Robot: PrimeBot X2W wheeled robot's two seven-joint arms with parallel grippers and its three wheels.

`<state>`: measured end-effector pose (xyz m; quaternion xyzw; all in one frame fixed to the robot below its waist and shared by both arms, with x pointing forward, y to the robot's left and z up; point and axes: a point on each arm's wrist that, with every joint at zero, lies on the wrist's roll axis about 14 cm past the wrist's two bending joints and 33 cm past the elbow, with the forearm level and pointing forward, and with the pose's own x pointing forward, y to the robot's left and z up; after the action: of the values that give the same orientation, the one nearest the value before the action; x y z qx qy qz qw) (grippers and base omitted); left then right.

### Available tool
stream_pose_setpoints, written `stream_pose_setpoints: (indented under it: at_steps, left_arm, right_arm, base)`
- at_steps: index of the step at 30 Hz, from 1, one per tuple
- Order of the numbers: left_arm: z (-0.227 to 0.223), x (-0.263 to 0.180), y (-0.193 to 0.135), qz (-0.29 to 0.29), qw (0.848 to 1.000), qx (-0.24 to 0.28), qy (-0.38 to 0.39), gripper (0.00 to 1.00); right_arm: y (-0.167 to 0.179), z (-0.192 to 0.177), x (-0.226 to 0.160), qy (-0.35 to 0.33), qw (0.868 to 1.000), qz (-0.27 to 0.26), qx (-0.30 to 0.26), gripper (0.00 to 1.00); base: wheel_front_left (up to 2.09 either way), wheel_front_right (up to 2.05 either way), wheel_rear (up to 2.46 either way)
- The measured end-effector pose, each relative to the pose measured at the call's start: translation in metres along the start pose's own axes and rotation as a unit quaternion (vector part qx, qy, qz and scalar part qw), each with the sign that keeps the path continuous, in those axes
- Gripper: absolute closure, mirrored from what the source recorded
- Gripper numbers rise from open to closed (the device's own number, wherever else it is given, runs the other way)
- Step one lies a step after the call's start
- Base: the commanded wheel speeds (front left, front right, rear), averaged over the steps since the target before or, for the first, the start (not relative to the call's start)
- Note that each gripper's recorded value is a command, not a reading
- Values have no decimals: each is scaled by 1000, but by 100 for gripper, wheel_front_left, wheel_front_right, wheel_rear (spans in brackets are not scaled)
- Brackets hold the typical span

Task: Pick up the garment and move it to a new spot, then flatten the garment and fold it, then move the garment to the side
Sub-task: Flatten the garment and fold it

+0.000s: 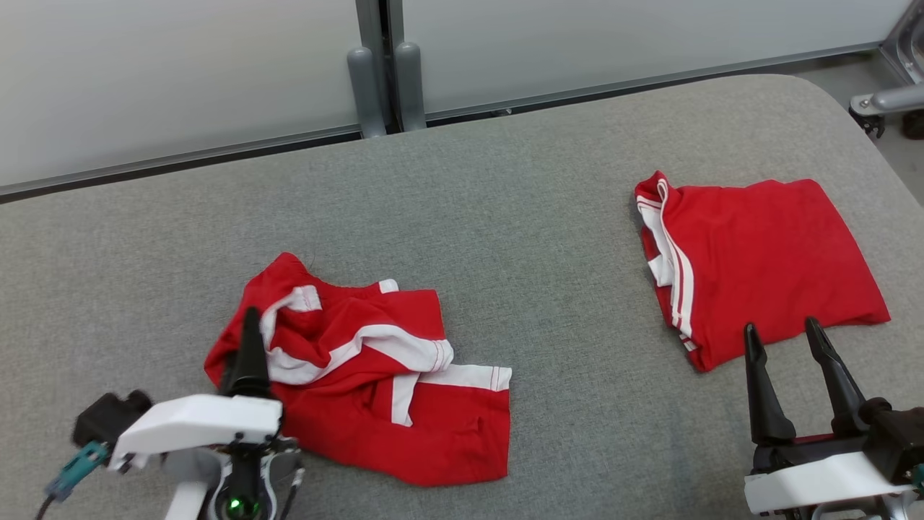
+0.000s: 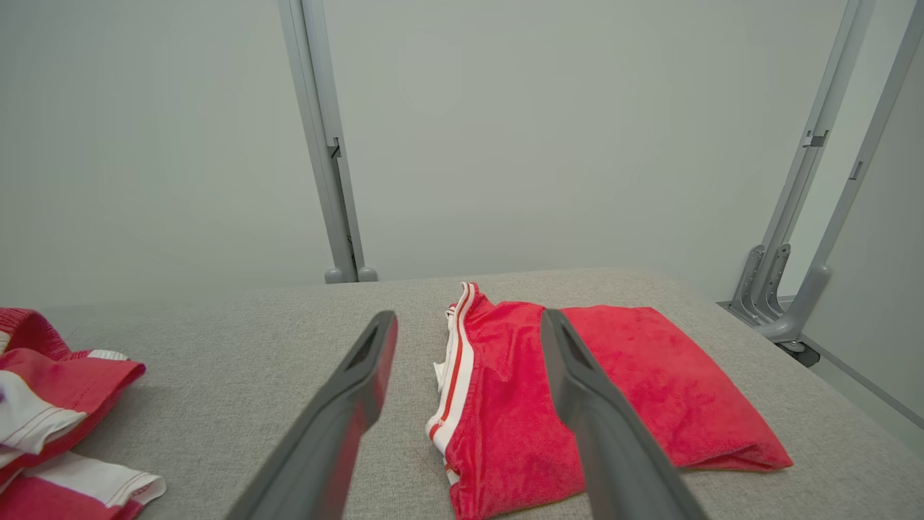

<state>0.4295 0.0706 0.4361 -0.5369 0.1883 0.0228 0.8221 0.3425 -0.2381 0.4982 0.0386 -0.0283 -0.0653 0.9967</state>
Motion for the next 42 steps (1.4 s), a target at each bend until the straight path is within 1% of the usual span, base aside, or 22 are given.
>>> stream_pose_setpoints:
  at_steps: [3,6,8,11,14,17,18,20,21,22,24,27,30,32,33,34,35,37,39,40,41,42]
  left_arm:
    - [29,-10,6,-7,998,48,-50,0]
    - [62,-24,9,-11,987,122,-101,0]
    - [75,-32,1,-28,975,184,-121,0]
    - [76,-41,-20,-72,949,279,-131,0]
    - [56,-45,-31,-101,930,338,-101,0]
    - [40,-38,-45,-129,904,402,-72,0]
    - [33,-33,-47,-136,892,427,-57,0]
    - [16,-25,-49,-146,877,458,-19,0]
    - [11,-20,-51,-150,865,478,-8,0]
    - [8,-14,-52,-150,859,489,2,0]
    - [4,-1,-48,-140,845,516,25,0]
    - [2,14,-26,-103,824,554,66,0]
    - [-1,23,-3,-70,806,577,110,0]
    - [1,26,8,-56,795,590,125,0]
    - [2,28,11,-52,791,596,130,31]
    - [1,28,14,-47,789,596,139,75]
    - [1,27,20,-41,787,597,150,100]
    - [-5,23,33,-31,781,596,186,100]
    - [-9,19,37,-30,786,583,203,100]
    - [-10,18,35,-33,790,577,205,100]
    - [-12,17,29,-39,800,564,202,100]
    - [-13,17,23,-45,813,546,197,100]
  right_arm:
    - [0,1,0,-2,1000,1,1,0]
    - [4,0,0,-2,1000,6,3,0]
    - [7,1,2,-3,1000,12,3,0]
    - [14,1,4,-4,1000,23,4,0]
    - [19,1,5,-5,1000,30,4,0]
    - [22,1,6,-4,999,35,4,0]
    - [23,0,6,-3,999,35,4,0]
    - [23,-1,6,-1,999,36,3,0]
    - [22,-1,7,-1,999,35,3,0]
    - [21,-1,6,0,999,33,3,0]
    - [19,-3,5,3,1000,28,4,0]
    - [12,-4,1,6,1000,18,7,0]
    - [5,-5,-3,8,1000,6,8,0]
    - [0,-5,-5,8,1000,-3,9,0]
    - [-2,-5,-6,9,1000,-5,8,0]
    - [-3,-5,-6,9,1000,-7,8,0]
    - [-3,-5,-6,10,1000,-8,8,0]
    - [-4,-6,-6,10,1000,-9,9,0]
    - [-3,-6,-6,10,1000,-8,13,0]
    - [-2,-6,-5,10,1000,-7,13,0]
    - [-2,-6,-4,9,1000,-6,13,0]
    - [-1,-6,-4,9,1000,-5,13,0]
  base:
    - [0,0,0]
    - [0,0,0]
    - [0,0,0]
    - [0,0,0]
    - [0,0,0]
    - [0,0,0]
    - [0,0,0]
    - [0,0,0]
    - [0,0,0]
    - [0,0,0]
    - [0,0,0]
    - [0,0,0]
    - [0,0,0]
    - [0,0,0]
    - [0,0,0]
    - [0,0,0]
    - [0,0,0]
    - [0,0,0]
    - [0,0,0]
    - [0,0,0]
    - [0,0,0]
    - [0,0,0]
